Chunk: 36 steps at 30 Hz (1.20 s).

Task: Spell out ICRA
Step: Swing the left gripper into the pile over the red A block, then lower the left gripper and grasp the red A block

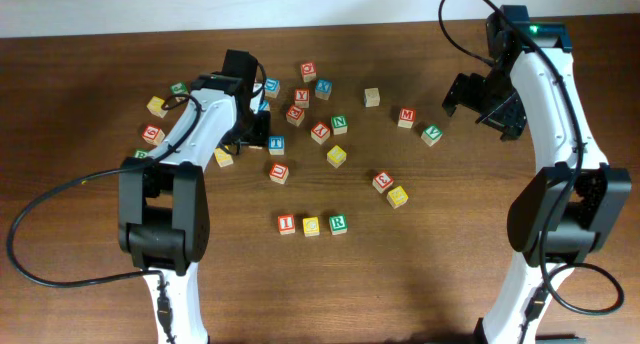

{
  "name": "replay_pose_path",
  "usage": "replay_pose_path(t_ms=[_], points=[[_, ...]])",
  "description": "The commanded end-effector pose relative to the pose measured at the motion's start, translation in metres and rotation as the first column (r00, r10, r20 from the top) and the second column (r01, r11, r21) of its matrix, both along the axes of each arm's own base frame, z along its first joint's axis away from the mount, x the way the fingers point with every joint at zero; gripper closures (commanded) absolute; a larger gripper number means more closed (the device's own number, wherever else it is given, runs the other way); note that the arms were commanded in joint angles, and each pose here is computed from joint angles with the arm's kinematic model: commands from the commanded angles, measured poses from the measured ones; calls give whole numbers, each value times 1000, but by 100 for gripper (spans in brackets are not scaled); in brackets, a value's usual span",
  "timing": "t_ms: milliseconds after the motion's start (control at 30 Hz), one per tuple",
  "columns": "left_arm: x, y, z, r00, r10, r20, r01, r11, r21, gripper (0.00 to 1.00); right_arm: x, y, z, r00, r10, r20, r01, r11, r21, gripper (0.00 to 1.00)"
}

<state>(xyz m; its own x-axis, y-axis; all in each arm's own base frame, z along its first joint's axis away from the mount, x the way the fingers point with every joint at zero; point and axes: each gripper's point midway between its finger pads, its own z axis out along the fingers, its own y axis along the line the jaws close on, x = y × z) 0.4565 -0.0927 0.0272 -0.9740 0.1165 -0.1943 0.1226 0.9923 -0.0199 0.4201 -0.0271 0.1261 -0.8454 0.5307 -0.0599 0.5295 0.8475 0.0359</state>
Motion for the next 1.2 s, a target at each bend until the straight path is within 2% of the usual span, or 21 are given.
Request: replay_pose_path(t_ms=[0, 700, 800, 867, 900, 1100, 1167], points=[[-2, 0, -8, 1000, -24, -9, 24, 1000, -11, 53, 2, -2, 19, 999, -4, 52, 5, 1000, -12, 2], [7, -2, -29, 1000, -25, -1, 24, 1000, -13, 57, 2, -2, 19, 999, -4, 52, 5, 1000, -12, 2], [4, -2, -37, 1000, -24, -20, 24, 1000, -10, 64, 2, -2, 19, 999, -4, 52, 5, 1000, -12, 2], [4, -2, -38, 999, -24, -22, 24, 1000, -9, 76, 2, -2, 19, 999, -4, 52, 5, 1000, -12, 2], [5, -2, -38, 1000, -24, -20, 24, 1000, -10, 77, 2, -2, 19, 999, -4, 52, 5, 1000, -12, 2], [6, -1, -38, 1000, -23, -13, 23, 1000, -7, 64, 2, -2, 19, 999, -4, 52, 5, 1000, -12, 2], [7, -1, -37, 1000, -23, -12, 23, 1000, -8, 63, 2, 0, 19, 999, 1, 52, 0, 1000, -12, 1]])
